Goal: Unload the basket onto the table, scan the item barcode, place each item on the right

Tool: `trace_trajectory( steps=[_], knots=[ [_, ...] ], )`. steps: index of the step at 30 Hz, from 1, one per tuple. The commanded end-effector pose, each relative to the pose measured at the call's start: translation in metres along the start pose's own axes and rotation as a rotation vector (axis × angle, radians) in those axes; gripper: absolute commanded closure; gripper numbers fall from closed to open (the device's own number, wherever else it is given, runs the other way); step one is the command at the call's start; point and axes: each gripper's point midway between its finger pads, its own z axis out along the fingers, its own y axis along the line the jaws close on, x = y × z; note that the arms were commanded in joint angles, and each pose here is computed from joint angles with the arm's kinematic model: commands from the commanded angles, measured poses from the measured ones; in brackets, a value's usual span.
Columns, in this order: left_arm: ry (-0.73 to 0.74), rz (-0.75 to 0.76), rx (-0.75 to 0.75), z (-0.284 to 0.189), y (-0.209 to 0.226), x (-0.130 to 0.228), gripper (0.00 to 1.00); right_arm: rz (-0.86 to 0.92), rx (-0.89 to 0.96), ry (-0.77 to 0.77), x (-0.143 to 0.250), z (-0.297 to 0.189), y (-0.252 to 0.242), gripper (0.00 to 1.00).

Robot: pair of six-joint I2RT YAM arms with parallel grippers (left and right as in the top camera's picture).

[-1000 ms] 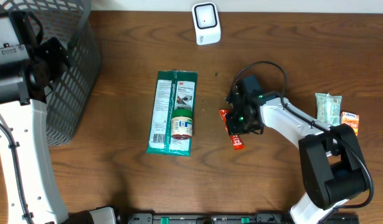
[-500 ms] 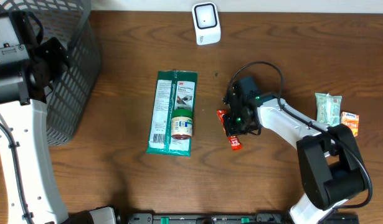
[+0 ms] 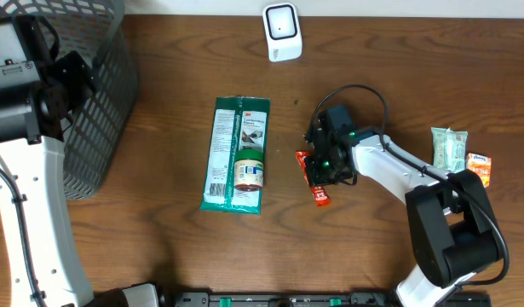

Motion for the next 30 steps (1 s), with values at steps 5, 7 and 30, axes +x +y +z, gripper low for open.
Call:
trace_trajectory(
  steps=[5, 7, 30],
  knots=[
    [-0.009, 0.004, -0.014, -0.001, 0.004, -0.003, 0.07, -0.016, -0.055, 0.047, 0.012, 0.009, 0.010, 0.99],
    [-0.009, 0.004, -0.014, -0.001, 0.004, -0.003, 0.08, -0.016, -0.054, 0.047, 0.012, 0.009, 0.010, 0.99],
    [-0.010, 0.004, -0.014, -0.001, 0.004, -0.003, 0.08, 0.008, 0.052, -0.012, -0.022, -0.029, -0.003, 0.60]
  ],
)
